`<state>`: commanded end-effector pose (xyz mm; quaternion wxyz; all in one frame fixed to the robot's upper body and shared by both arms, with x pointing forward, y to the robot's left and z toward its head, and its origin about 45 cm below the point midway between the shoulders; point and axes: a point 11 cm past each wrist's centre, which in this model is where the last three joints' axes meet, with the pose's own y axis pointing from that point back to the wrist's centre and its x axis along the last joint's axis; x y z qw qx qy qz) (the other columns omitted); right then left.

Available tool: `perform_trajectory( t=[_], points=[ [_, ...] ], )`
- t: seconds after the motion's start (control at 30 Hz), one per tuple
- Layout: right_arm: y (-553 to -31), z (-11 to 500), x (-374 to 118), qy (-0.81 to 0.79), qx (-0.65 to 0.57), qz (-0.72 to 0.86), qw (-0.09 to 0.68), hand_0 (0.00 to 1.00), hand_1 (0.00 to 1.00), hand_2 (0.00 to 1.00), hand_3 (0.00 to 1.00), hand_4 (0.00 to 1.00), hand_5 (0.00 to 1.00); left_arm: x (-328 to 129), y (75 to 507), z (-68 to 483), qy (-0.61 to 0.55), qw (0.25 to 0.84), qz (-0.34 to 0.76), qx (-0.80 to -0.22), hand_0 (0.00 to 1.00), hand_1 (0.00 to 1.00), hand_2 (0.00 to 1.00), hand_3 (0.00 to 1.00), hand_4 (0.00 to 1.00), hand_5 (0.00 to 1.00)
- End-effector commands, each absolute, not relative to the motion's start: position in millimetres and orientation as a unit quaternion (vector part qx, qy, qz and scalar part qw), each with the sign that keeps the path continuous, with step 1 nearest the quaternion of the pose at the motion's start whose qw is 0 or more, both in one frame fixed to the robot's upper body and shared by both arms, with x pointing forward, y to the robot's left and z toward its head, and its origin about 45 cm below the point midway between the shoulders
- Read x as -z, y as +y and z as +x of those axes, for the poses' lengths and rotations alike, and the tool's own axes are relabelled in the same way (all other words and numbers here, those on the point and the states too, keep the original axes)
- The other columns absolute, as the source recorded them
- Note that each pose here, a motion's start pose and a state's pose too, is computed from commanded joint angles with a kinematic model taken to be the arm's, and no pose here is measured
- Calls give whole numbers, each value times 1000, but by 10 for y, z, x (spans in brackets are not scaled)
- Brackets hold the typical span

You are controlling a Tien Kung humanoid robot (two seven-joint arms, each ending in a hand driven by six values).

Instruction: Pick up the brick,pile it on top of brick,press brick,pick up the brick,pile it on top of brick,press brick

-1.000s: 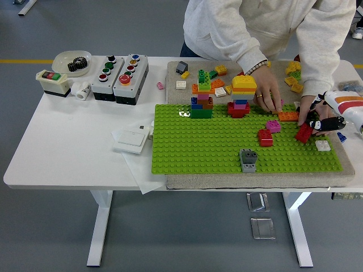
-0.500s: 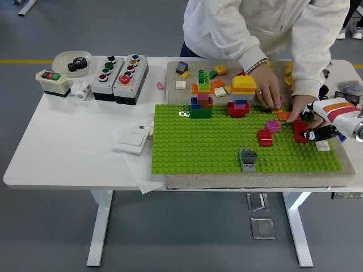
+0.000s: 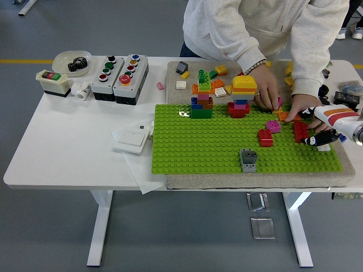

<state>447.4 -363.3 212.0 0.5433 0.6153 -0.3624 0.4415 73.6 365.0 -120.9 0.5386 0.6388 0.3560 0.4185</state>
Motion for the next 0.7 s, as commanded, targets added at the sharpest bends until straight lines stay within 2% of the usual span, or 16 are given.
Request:
perform_trajectory(
  t=[0.7],
  points=[
    [-3620, 4577, -1982, -363, -418, 610, 567, 778, 769, 803, 847, 902, 411, 1208, 3652, 741, 355, 539, 639, -418, 781, 718, 607, 541, 536, 551]
  ],
)
